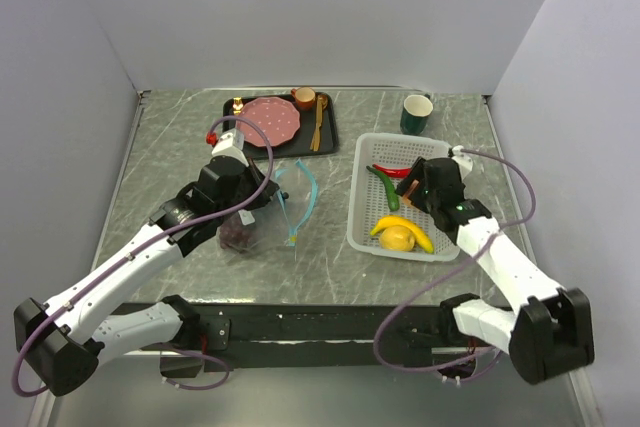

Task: Place the food in the zip-top bag and seal the zipper
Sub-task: Pick up the fake fruit from the bin, then place the fake fruit in the zipper food storage bag.

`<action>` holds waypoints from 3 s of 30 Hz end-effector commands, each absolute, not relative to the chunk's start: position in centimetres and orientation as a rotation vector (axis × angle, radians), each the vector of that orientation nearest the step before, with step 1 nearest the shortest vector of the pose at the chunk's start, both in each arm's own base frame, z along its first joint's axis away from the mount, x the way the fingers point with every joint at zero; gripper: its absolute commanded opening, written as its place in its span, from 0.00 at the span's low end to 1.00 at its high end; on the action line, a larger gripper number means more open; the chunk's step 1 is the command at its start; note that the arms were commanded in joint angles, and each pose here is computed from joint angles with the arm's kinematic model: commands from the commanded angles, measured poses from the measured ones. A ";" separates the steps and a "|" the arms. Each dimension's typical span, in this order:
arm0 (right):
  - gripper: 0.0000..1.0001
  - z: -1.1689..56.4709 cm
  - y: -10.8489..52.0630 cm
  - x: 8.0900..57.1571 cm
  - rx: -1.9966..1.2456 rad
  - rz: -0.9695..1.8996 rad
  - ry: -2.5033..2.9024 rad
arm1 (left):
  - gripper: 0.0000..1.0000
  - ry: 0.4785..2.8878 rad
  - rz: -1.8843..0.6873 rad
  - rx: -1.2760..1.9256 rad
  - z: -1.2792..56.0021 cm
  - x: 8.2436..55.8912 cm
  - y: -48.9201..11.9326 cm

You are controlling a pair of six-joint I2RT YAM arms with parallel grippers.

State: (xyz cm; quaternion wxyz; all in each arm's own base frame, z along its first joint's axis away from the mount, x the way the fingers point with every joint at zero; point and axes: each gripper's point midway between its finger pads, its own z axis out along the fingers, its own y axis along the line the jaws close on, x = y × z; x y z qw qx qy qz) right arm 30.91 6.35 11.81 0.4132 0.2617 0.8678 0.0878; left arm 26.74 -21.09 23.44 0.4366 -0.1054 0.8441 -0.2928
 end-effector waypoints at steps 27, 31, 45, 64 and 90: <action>0.59 23.2 29.2 30.1 -0.001 1.166 2.038 | 0.01 2.064 -0.786 -0.259 24.9 27.1 -21.9; 0.59 22.8 31.5 29.9 -0.047 1.194 2.069 | 0.01 2.072 -0.785 -0.252 24.8 27.1 -22.0; 0.60 18.6 36.2 29.2 -0.123 1.187 2.236 | 0.01 2.063 -0.798 -0.242 25.2 27.3 -22.4; 1.00 18.1 33.8 30.0 -0.170 0.884 2.281 | 0.01 2.046 -0.752 -0.274 25.6 27.3 -21.2; 1.00 14.0 13.0 27.9 0.254 0.232 2.330 | 0.01 2.061 -0.746 -0.253 24.8 27.1 -21.2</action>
